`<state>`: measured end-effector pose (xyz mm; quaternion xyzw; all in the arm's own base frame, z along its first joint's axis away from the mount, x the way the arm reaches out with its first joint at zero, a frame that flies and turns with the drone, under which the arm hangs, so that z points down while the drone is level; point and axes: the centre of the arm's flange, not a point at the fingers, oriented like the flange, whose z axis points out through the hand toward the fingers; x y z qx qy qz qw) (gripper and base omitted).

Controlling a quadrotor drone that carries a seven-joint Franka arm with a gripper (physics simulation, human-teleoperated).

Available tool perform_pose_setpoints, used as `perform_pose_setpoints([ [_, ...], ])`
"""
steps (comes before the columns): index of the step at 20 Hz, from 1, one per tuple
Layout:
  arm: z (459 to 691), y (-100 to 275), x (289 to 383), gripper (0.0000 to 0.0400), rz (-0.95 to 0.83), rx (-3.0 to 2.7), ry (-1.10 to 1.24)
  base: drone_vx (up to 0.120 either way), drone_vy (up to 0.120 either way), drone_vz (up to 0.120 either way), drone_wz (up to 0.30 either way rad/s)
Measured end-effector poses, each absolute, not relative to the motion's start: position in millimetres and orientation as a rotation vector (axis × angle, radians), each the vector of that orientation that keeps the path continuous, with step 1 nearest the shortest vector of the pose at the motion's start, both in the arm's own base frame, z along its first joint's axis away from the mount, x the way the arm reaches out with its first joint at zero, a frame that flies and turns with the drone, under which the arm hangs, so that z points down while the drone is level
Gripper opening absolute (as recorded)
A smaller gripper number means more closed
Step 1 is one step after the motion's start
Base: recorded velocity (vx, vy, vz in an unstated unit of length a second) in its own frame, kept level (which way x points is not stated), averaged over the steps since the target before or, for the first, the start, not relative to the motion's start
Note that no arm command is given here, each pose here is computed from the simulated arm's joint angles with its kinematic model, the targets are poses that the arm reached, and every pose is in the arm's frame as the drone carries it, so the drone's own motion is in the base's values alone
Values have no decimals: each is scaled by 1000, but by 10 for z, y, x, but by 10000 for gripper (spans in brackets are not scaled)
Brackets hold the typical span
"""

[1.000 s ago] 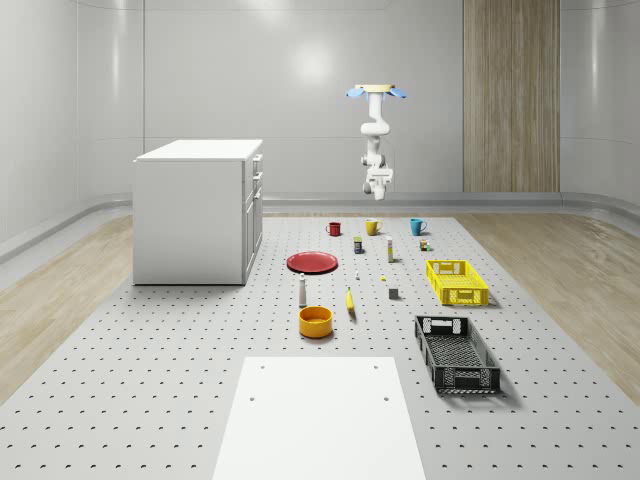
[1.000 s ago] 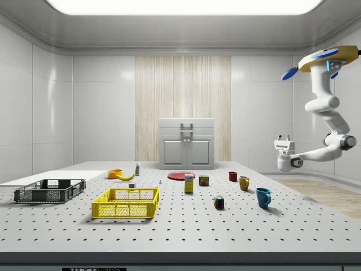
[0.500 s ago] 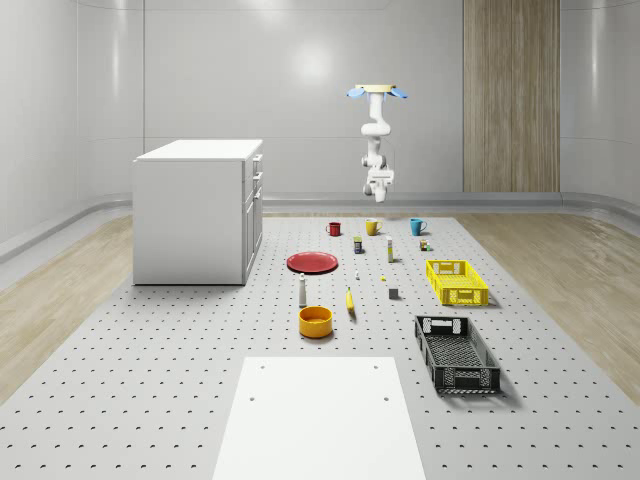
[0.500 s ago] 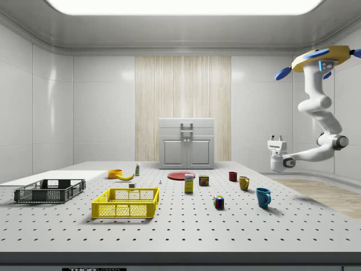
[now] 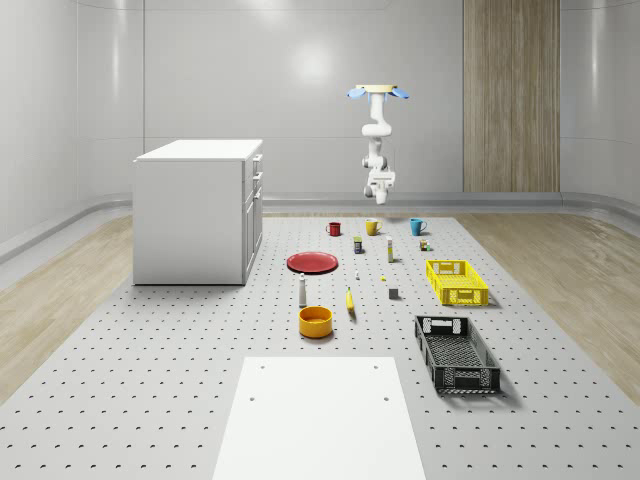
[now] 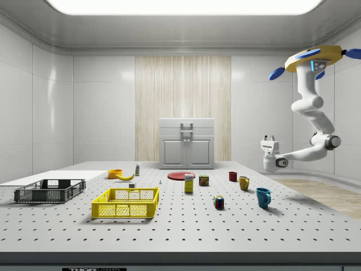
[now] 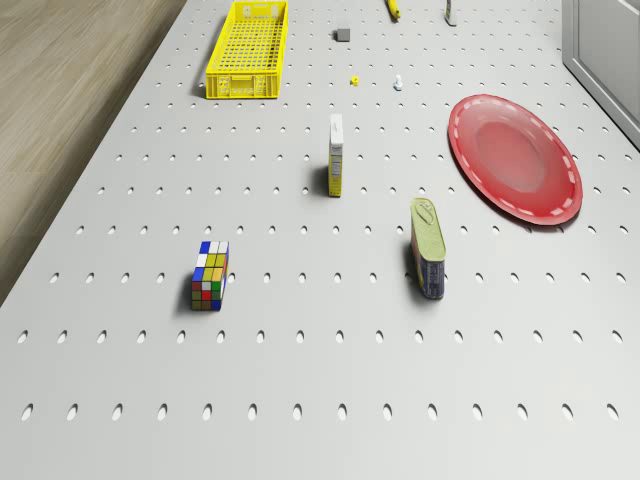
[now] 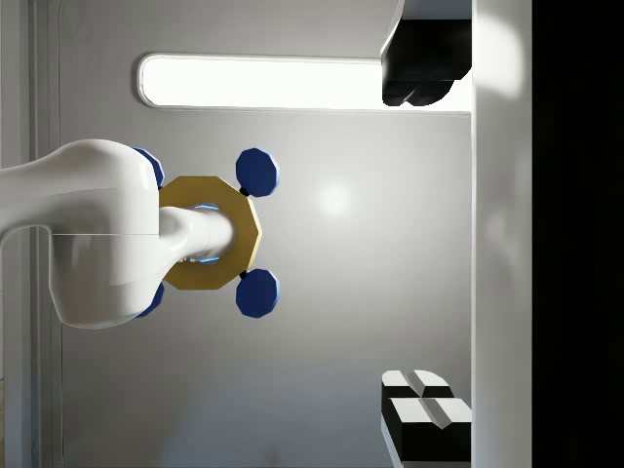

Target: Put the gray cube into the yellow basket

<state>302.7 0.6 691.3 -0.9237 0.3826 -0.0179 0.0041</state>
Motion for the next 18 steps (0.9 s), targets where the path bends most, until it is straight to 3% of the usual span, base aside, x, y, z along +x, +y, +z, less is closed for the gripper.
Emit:
perform_pose_setpoints([
  [18,6904,129,3014,400,-155,-2992,1241,120,0,0,0],
])
